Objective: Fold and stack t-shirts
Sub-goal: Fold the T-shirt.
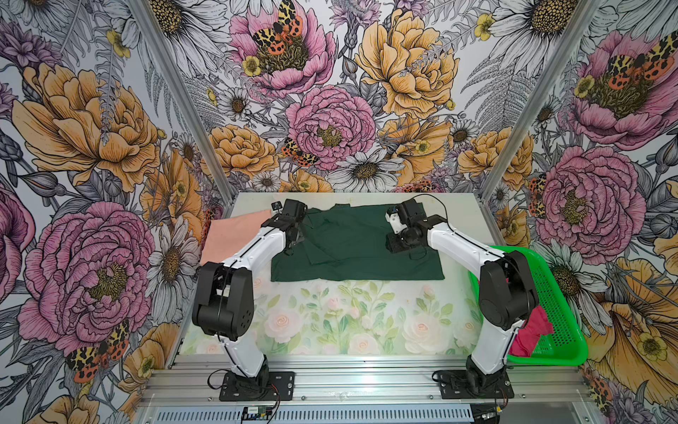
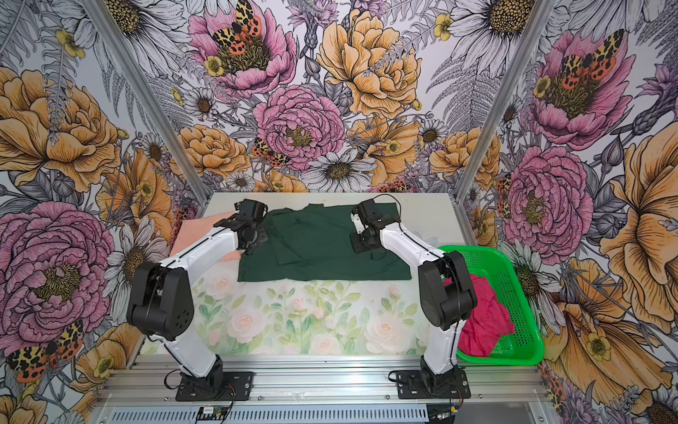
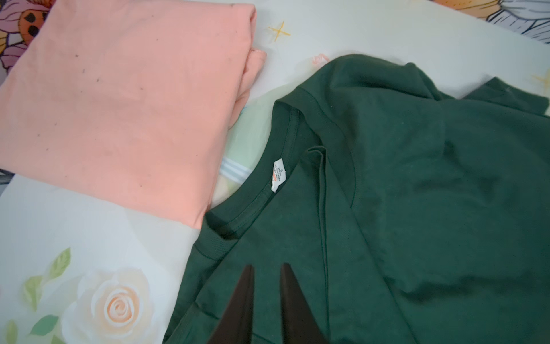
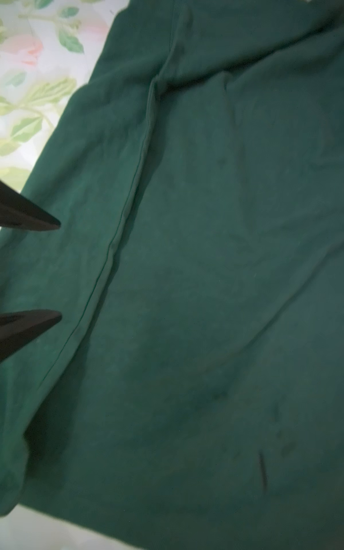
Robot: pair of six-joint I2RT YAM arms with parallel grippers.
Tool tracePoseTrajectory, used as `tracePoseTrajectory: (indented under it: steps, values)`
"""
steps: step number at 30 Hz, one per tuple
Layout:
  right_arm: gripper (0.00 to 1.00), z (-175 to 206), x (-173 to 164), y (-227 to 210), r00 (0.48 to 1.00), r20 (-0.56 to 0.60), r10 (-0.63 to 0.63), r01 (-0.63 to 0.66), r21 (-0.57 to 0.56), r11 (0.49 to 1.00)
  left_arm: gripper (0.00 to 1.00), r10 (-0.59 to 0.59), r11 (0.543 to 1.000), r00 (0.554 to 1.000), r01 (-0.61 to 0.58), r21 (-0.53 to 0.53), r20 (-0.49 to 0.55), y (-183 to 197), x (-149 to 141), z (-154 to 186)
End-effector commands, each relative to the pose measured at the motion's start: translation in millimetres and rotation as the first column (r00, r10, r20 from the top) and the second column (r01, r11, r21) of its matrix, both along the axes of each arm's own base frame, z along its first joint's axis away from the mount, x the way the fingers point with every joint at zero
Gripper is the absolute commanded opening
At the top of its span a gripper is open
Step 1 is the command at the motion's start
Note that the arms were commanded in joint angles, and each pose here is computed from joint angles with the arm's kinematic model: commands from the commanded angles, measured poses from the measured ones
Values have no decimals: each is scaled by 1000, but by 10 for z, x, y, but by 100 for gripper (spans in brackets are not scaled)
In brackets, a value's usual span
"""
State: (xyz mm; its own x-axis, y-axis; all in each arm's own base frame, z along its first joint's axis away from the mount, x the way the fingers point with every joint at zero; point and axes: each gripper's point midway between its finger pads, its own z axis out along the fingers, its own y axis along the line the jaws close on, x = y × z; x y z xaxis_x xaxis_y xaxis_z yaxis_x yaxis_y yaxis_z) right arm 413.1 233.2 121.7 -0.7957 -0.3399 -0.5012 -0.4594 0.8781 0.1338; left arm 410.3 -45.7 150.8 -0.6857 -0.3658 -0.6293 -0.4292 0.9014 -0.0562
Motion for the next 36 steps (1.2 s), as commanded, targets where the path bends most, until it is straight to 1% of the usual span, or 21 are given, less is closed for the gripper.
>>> tracePoseTrajectory:
  steps: [1,3,5,7,10,13,14,19,21,28,36]
  values:
    - [47,47,32,495,985,49,164,-165,20,986,0,24,993,995,-13,-118,96,-302,-250,220]
    - [48,31,46,758,973,66,223,-224,6,975,1,36,996,988,-24,-80,153,-340,-418,337]
    - [49,-32,27,1041,955,66,290,-290,-16,957,7,66,995,973,-46,-93,222,-284,-535,522]
    - [50,-128,-8,1297,934,57,353,-351,-41,935,12,58,994,960,-32,-100,273,-237,-587,729]
    - [50,-327,-97,1629,898,31,440,-434,-108,894,12,49,996,941,-19,-92,335,-159,-666,983]
    - [50,-445,-137,1836,865,36,501,-488,-177,855,13,66,994,927,-30,-103,370,-61,-769,1082]
    - [51,-468,-251,1976,844,35,536,-521,-185,833,13,71,994,924,-32,-108,377,-29,-803,1097]
    - [51,-503,-398,2170,806,32,592,-576,-190,795,16,113,989,905,-63,-134,410,203,-981,1150]
    - [51,-509,-413,2210,799,38,600,-582,-200,788,18,131,986,896,-75,-146,424,282,-1043,1168]
    - [52,-639,-216,2288,804,73,590,-553,-268,788,19,131,985,891,-69,-155,435,347,-1135,1173]
    - [49,-772,-228,2337,794,48,606,-576,-258,776,19,145,984,891,-86,-154,430,420,-1180,1131]
